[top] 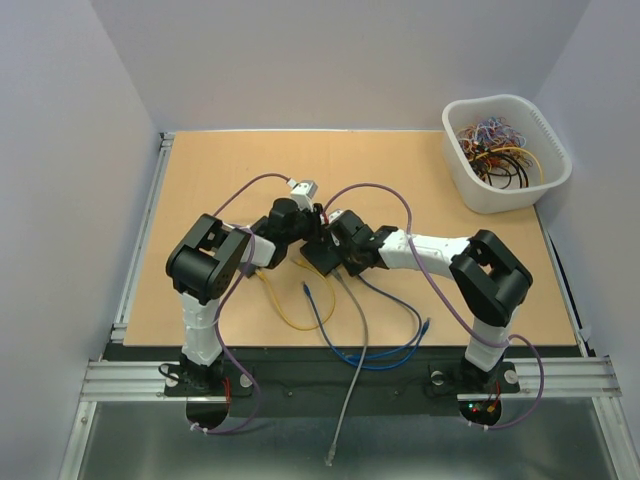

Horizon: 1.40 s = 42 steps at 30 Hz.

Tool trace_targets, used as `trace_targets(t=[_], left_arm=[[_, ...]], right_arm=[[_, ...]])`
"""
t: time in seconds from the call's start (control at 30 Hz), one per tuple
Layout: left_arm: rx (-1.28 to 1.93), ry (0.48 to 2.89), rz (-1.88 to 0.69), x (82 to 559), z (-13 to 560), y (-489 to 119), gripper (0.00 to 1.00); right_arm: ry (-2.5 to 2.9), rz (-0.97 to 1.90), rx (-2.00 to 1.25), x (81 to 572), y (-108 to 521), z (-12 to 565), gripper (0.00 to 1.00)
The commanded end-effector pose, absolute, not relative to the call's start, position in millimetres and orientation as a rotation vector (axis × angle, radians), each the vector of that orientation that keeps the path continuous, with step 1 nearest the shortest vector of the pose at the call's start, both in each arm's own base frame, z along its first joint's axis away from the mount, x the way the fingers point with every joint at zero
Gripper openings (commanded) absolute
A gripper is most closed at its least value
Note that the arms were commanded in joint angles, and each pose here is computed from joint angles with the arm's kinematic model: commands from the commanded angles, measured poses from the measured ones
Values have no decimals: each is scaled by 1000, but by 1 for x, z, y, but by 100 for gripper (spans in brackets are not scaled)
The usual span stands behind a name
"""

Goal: Insert the plug into the switch port

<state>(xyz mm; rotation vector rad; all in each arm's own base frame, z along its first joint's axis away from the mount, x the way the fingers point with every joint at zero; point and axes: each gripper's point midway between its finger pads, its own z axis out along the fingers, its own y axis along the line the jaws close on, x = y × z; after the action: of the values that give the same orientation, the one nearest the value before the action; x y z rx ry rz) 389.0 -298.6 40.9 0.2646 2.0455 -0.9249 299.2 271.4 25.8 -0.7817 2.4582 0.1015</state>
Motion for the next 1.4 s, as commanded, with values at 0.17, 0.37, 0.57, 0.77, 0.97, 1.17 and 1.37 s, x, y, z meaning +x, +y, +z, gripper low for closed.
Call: trace_targets(t=[0.17, 0.37, 0.57, 0.77, 0.97, 1.17, 1.37], left_arm=[[313, 2284, -1161, 295, -7, -320, 45], [329, 2284, -1180, 286, -8, -324, 45], [356, 2268, -1237, 271, -4, -334, 45], [374, 2285, -1233, 251, -11, -336, 45], [396, 2296, -1260, 228, -17, -345, 45], [417, 2305, -1314, 207, -22, -353, 45], [432, 2310, -1326, 201, -26, -362, 45]], right_arm=[[2242, 233, -626, 345, 301, 63, 0], [2242, 242, -637, 344, 302, 60, 0], [2219, 246, -663, 344, 304, 63, 0], [2187, 266, -654, 357, 317, 73, 0], [2152, 302, -663, 373, 337, 84, 0], [2098, 322, -689, 389, 354, 97, 0], [1963, 430, -720, 396, 378, 125, 0]])
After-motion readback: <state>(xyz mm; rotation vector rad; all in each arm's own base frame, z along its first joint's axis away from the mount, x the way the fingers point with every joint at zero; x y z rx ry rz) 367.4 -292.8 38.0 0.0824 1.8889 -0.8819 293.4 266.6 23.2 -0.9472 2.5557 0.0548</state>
